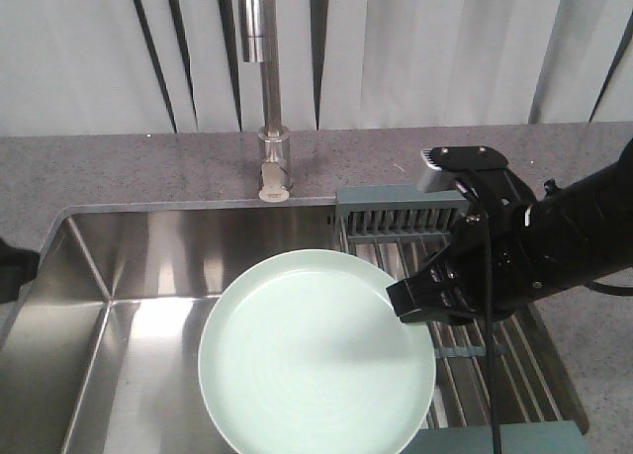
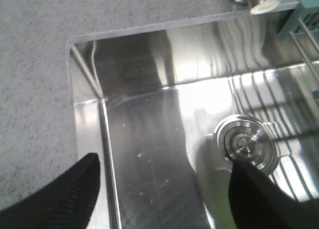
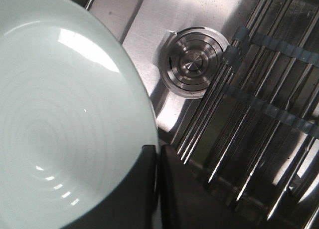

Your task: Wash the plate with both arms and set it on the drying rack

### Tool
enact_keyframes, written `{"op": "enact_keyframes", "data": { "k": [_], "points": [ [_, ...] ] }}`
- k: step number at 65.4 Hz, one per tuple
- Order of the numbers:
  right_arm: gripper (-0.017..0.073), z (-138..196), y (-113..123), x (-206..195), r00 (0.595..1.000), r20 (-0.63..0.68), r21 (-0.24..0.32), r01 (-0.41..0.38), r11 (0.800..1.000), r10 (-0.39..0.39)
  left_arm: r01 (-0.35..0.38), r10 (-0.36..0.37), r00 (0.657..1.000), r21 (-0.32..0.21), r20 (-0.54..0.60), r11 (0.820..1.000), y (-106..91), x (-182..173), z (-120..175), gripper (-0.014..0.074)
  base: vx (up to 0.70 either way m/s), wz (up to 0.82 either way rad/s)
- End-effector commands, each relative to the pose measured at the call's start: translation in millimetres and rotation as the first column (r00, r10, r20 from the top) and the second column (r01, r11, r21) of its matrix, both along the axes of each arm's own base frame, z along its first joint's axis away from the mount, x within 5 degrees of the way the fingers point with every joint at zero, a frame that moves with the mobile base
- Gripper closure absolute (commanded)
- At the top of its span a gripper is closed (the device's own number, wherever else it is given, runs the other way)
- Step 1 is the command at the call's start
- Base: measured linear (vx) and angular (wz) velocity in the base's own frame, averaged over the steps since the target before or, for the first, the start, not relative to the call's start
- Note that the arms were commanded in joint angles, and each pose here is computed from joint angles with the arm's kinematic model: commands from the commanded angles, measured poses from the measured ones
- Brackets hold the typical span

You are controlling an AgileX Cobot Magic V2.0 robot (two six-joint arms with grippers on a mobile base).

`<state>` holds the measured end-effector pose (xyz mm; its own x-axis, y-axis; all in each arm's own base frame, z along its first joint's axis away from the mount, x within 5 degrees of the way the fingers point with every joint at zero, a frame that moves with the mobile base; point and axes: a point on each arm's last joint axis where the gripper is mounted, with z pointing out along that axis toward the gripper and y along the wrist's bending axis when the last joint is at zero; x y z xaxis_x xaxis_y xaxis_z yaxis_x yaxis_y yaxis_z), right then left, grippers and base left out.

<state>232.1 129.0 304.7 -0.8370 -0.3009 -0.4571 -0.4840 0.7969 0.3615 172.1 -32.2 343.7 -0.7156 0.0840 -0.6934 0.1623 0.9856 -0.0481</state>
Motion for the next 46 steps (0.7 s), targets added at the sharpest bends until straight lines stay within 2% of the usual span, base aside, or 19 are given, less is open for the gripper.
{"op": "enact_keyframes", "data": {
  "k": [1, 5, 12, 31, 46],
  "points": [
    [0.0561, 18.0, 0.8, -1.1, 0.997, 0.072, 0.054, 0.011, 0.998, -0.015, -0.048, 0.051, 0.995, -0.033, 0.088, 0.998, 3.7, -12.2, 3.2, 0.0092, 0.00, 0.00],
    [0.0561, 18.0, 0.8, -1.1, 0.997, 0.072, 0.054, 0.011, 0.998, -0.015, -0.067, 0.069, 0.994, -0.027, 0.082, 0.997, 6.9, -21.1, -4.9, 0.0092, 0.00, 0.00],
    [0.0561, 18.0, 0.8, -1.1, 0.997, 0.072, 0.054, 0.011, 0.998, -0.015, -0.097, 0.100, 0.991, -0.047, 0.084, 0.994, 10.7, -36.9, -15.0, 0.0092, 0.00, 0.00],
    [0.0561, 18.0, 0.8, -1.1, 0.997, 0.072, 0.054, 0.011, 0.998, -0.015, -0.100, 0.108, 0.986, -0.065, 0.126, 0.993, 17.5, -74.9, -32.0, 0.0092, 0.00, 0.00],
    [0.0561, 18.0, 0.8, -1.1, 0.997, 0.072, 0.054, 0.011, 0.998, -0.015, -0.090, 0.102, 0.978, -0.072, 0.182, 0.993, 20.8, -92.6, -30.0, 0.0092, 0.00, 0.00]
  ]
}}
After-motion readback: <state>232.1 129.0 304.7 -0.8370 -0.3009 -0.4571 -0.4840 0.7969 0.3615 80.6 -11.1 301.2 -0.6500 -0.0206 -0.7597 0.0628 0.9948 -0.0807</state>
